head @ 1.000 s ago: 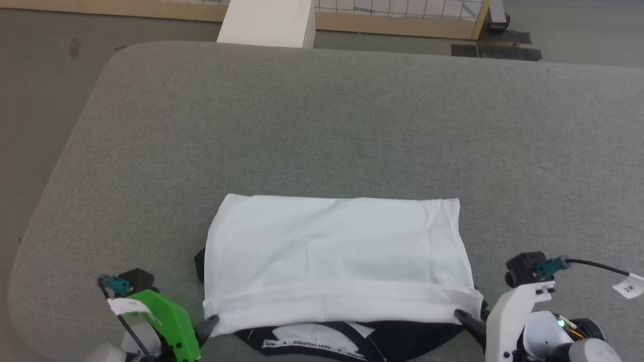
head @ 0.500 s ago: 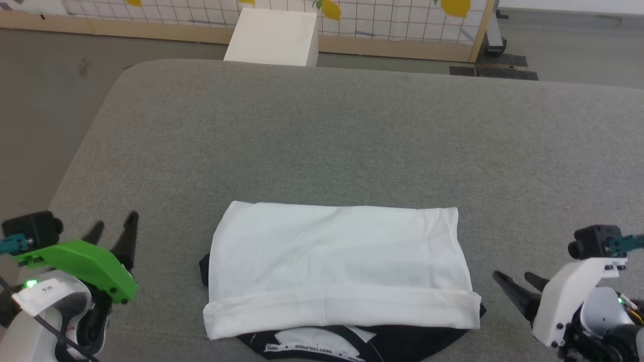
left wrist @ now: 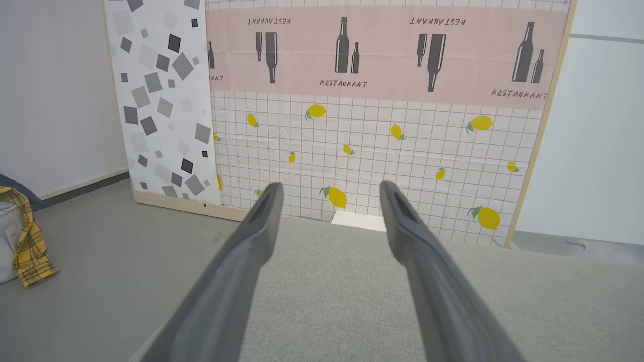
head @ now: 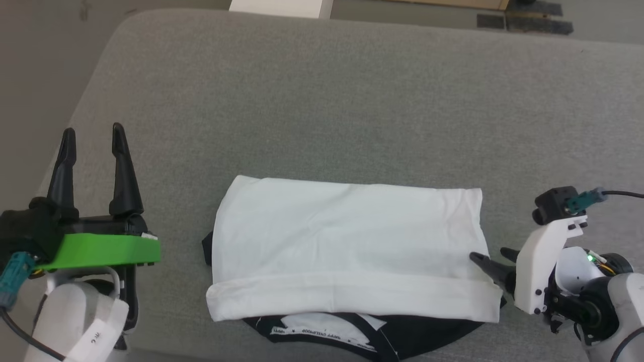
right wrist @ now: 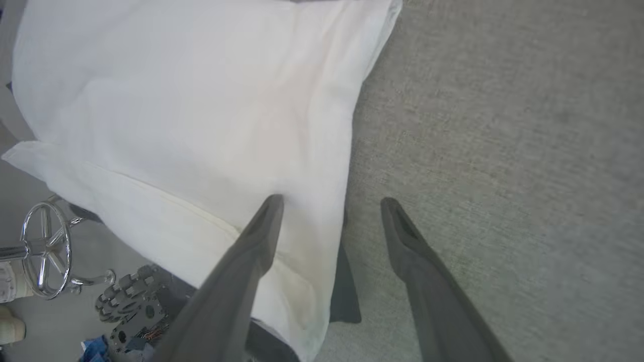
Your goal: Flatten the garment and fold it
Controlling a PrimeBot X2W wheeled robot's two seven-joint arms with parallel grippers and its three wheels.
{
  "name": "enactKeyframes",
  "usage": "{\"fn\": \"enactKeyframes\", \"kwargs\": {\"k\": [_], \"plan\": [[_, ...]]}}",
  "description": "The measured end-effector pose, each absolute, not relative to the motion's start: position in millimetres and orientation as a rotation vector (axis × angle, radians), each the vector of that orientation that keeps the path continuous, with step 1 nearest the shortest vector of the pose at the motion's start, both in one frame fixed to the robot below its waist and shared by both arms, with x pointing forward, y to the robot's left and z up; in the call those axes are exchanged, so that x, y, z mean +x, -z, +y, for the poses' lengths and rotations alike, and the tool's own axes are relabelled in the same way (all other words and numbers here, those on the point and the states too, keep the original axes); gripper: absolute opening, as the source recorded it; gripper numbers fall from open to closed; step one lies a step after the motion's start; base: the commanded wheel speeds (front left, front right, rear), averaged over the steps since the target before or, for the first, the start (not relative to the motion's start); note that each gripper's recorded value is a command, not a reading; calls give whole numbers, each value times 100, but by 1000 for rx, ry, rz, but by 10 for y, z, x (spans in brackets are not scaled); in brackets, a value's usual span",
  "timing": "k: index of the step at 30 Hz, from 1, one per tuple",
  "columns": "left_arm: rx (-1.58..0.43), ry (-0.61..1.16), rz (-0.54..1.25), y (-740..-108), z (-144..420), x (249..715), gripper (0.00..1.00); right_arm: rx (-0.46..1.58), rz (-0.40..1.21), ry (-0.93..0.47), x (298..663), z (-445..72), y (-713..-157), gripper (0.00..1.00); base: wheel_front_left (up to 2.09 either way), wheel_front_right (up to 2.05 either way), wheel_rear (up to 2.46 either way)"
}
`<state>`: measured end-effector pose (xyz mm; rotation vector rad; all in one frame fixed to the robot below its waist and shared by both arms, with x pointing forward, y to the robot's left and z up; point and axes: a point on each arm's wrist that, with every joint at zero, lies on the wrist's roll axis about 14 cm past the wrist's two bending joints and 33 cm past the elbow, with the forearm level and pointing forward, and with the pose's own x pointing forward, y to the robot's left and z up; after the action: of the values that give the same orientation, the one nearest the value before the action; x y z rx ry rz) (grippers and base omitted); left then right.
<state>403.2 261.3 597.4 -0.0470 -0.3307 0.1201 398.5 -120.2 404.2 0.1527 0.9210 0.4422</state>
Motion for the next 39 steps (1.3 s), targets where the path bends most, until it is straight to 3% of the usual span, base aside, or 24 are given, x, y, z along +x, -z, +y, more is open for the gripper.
{"fn": "enactKeyframes", "kwargs": {"k": [6,15,20,21,22,23,31,39], "plan": [[-66,-157,-314,-5826,2637,4029,100,148,1027,-491,3938,-1081,-3717,100,0,0,0],[-79,-180,-259,-5589,2701,4006,100,159,1033,-643,3989,-564,-3681,100,0,0,0],[-90,-186,-249,-5544,2716,3995,100,148,1039,-661,4002,-499,-3655,100,0,0,0],[-94,-185,-250,-5543,2715,3994,100,144,1042,-656,4012,-518,-3647,37,0,0,0],[-96,-185,-251,-5543,2714,3994,100,145,1041,-648,4023,-535,-3641,11,0,0,0],[-96,-185,-252,-5547,2714,3993,100,146,1044,-643,4025,-547,-3632,0,0,0,0],[-91,-183,-261,-5575,2709,3986,100,185,1018,-556,4136,-774,-3663,0,0,0,0],[-102,-162,-279,-5633,2627,3976,100,131,982,-280,4354,-1835,-3783,0,0,0,0]]}}
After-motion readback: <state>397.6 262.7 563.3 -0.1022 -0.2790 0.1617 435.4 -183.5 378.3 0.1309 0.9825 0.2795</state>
